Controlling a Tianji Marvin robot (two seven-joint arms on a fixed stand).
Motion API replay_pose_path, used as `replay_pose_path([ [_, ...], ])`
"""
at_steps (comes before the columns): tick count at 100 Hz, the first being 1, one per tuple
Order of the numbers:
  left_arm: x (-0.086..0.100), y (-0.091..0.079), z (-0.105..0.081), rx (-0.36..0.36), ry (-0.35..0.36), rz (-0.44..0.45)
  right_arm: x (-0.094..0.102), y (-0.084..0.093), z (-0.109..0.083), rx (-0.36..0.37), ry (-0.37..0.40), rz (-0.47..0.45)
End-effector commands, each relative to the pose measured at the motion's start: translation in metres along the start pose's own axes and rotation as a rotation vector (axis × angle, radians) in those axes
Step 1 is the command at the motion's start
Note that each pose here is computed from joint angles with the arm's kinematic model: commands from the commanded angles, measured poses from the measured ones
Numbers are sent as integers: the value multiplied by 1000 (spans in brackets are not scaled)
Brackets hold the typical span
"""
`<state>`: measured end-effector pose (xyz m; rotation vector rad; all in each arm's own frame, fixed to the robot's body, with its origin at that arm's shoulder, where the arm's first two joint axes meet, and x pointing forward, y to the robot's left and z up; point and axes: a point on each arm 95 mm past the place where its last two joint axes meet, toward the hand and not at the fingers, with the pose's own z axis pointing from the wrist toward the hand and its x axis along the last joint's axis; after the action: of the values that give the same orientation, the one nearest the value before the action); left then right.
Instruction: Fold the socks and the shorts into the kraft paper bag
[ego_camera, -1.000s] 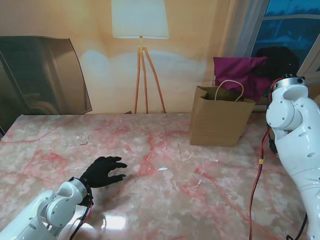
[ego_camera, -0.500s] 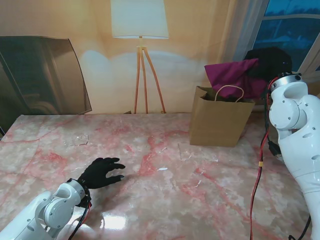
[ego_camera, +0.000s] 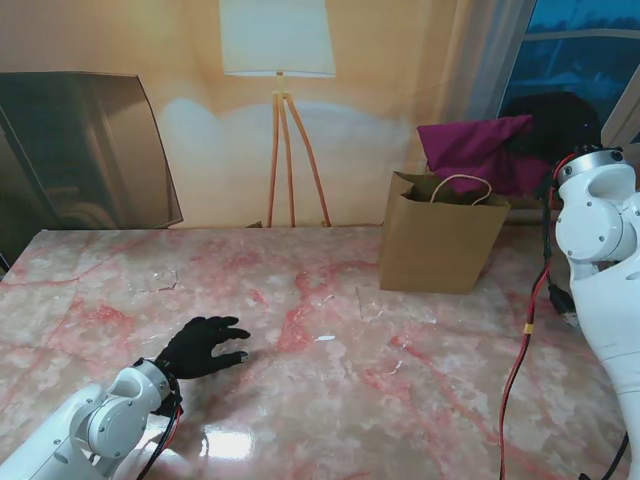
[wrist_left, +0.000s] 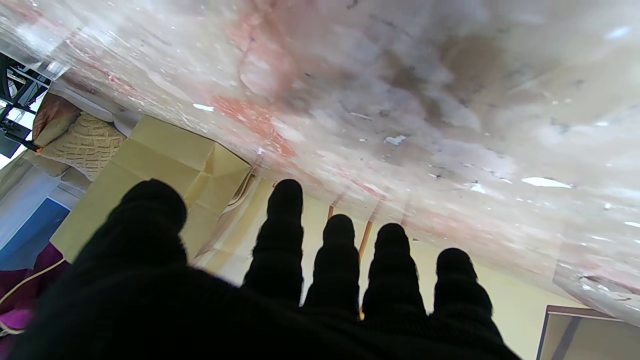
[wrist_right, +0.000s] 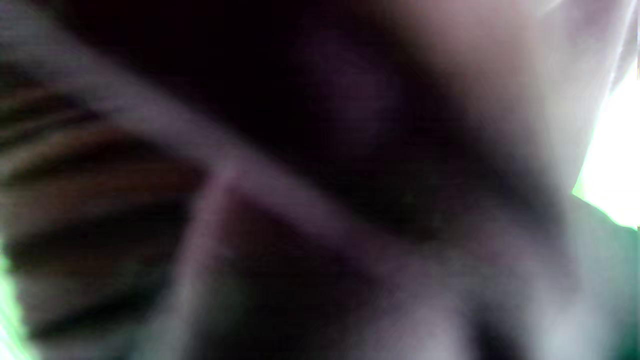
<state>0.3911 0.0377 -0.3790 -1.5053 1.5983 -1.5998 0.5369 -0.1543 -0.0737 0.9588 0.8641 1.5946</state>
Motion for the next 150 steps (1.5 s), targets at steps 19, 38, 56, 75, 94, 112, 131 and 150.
replay_pose_path([
  [19,2,3,0,-5,6,-5,3,0,3,15,3,-39],
  [38,0,4,-1,-12,7,-6,9,-9,13,-45,-12,-86],
  [56,-3,3,-2,-15,1,-9,16,-9,16,-10,53,-157],
  [75,-5,4,-2,-18,-5,-13,22,-9,17,39,98,-206],
  [94,-5,4,-2,-22,-4,-14,31,-14,22,-59,102,-308],
  [112,-6,4,-2,-24,-4,-14,38,-18,25,-55,148,-345],
  [131,-7,3,-2,-23,-4,-16,44,-22,25,-22,216,-427],
  [150,-7,4,-2,-26,-4,-21,51,-28,25,-50,245,-494],
])
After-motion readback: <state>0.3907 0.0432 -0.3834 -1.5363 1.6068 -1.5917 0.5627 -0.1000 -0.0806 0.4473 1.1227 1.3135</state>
